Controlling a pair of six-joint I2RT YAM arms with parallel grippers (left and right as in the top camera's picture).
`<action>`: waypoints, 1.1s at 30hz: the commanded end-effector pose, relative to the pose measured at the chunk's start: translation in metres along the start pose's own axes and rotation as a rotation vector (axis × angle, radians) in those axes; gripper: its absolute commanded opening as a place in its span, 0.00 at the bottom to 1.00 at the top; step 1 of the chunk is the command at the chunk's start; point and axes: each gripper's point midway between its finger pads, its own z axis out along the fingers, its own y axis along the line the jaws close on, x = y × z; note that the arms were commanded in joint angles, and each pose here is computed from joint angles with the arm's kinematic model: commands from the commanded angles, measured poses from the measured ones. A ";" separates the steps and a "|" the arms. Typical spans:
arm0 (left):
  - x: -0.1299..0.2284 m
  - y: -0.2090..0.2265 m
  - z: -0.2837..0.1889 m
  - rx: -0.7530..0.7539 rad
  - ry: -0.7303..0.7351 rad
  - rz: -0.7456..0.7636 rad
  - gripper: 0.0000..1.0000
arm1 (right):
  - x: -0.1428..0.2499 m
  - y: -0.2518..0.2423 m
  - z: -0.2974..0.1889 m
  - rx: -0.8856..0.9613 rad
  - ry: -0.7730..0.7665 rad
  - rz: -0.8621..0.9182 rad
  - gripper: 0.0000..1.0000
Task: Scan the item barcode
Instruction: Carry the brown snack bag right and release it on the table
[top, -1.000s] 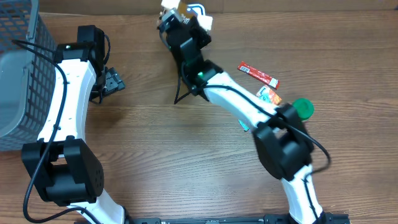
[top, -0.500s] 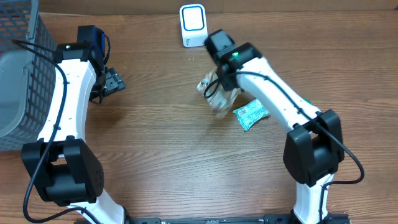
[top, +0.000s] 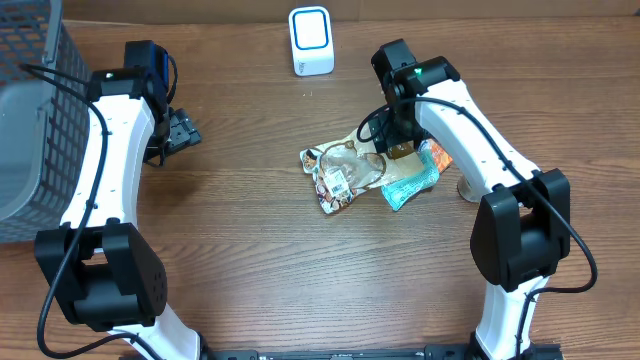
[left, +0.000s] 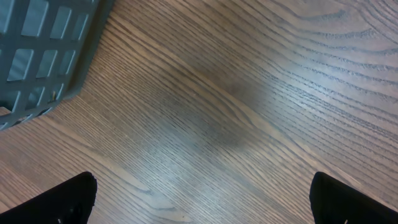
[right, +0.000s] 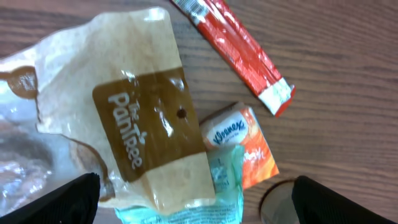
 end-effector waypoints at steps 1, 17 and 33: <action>-0.005 -0.001 -0.007 0.004 -0.026 0.001 1.00 | -0.004 0.002 0.000 -0.014 -0.016 0.013 1.00; -0.005 -0.001 -0.007 0.004 -0.027 0.000 1.00 | -0.012 0.003 0.000 -0.018 -0.049 0.021 1.00; -0.005 -0.001 -0.007 0.004 -0.026 0.000 1.00 | -0.011 0.005 0.003 -0.018 -0.040 0.017 1.00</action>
